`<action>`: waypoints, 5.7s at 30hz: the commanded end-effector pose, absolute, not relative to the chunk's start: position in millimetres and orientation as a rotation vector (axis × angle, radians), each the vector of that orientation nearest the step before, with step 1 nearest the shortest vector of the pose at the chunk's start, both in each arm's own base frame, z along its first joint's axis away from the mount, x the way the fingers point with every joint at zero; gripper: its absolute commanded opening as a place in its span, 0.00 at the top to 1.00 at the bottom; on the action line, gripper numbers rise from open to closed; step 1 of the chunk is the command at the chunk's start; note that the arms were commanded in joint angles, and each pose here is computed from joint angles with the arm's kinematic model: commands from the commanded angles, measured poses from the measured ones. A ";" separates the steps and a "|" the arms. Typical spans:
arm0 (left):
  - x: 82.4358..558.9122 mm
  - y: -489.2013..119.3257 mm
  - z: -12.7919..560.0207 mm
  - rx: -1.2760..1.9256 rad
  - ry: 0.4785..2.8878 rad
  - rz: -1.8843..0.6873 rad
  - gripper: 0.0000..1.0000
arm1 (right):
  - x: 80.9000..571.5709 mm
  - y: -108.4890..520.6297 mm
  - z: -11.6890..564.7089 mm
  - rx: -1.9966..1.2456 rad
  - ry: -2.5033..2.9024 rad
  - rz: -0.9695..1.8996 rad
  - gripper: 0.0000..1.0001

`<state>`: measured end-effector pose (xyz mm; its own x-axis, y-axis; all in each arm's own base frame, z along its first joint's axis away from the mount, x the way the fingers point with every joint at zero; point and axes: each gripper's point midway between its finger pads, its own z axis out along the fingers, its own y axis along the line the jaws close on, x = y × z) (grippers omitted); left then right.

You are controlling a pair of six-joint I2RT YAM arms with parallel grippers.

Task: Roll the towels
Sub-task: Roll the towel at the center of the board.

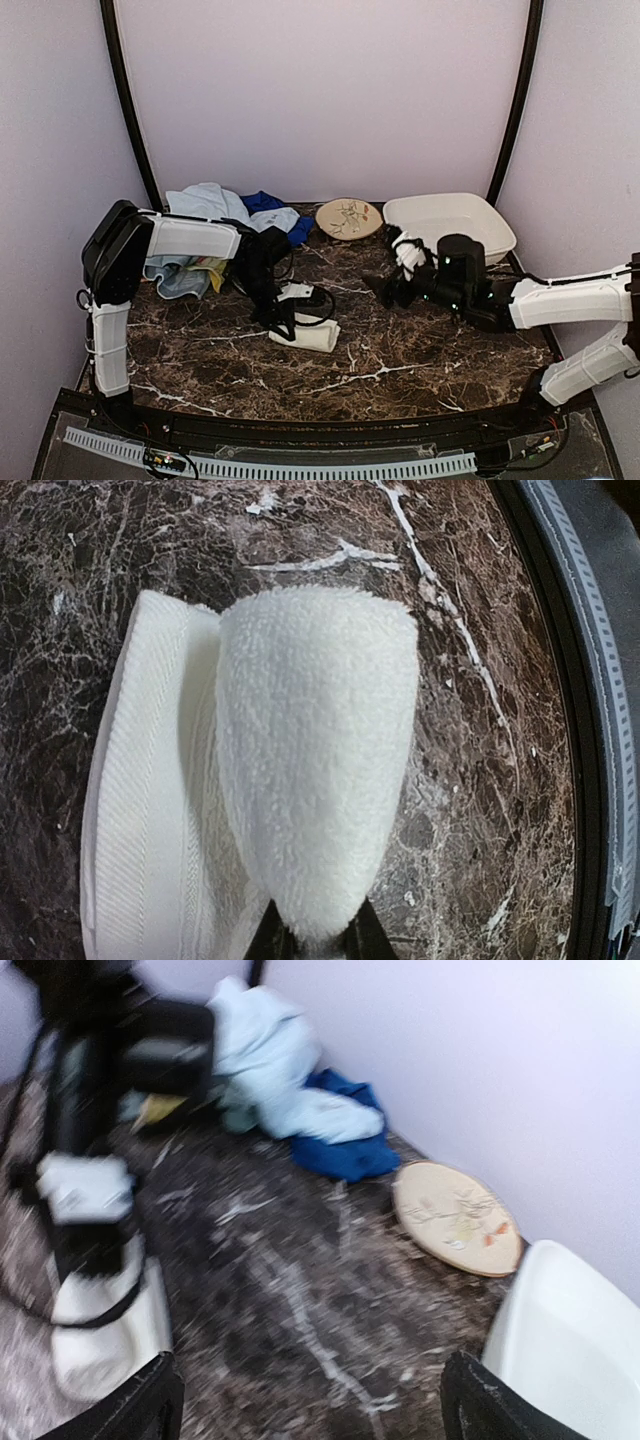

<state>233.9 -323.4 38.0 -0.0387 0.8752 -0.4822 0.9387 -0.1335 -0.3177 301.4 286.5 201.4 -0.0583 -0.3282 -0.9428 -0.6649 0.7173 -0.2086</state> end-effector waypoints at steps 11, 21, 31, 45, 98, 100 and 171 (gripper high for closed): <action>213.9 -299.5 -1.3 2.080 2.454 -1.112 1.00 | 157.9 360.5 147.0 -1.519 1.193 0.148 0.33; 219.3 -299.7 -6.6 2.076 2.487 -1.085 0.99 | 174.1 439.9 94.3 -1.740 1.080 0.074 0.35; 222.0 -300.8 -5.3 2.066 2.468 -1.078 0.81 | 207.1 446.4 48.9 -1.783 1.273 0.130 0.49; 258.5 -276.7 39.2 1.582 2.361 -1.237 0.23 | 219.5 424.0 8.7 -1.801 1.608 0.252 0.81; 295.0 -307.9 -13.4 2.051 1.555 0.058 0.50 | 275.7 421.2 13.5 -1.248 2.571 1.387 0.71; 284.1 -304.8 -16.5 2.084 1.617 -0.015 0.58 | 288.8 419.2 27.4 -1.213 2.517 1.371 0.68; 262.6 -338.6 135.7 1.557 2.300 -1.348 1.00 | 213.7 423.3 168.3 -1.726 1.164 -0.088 0.40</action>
<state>270.2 -336.6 122.0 -0.4724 0.7387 -0.4809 0.8016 0.1333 -0.5827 199.6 410.8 151.9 0.5321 -0.7222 -0.4420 -0.6957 -0.0754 -0.7144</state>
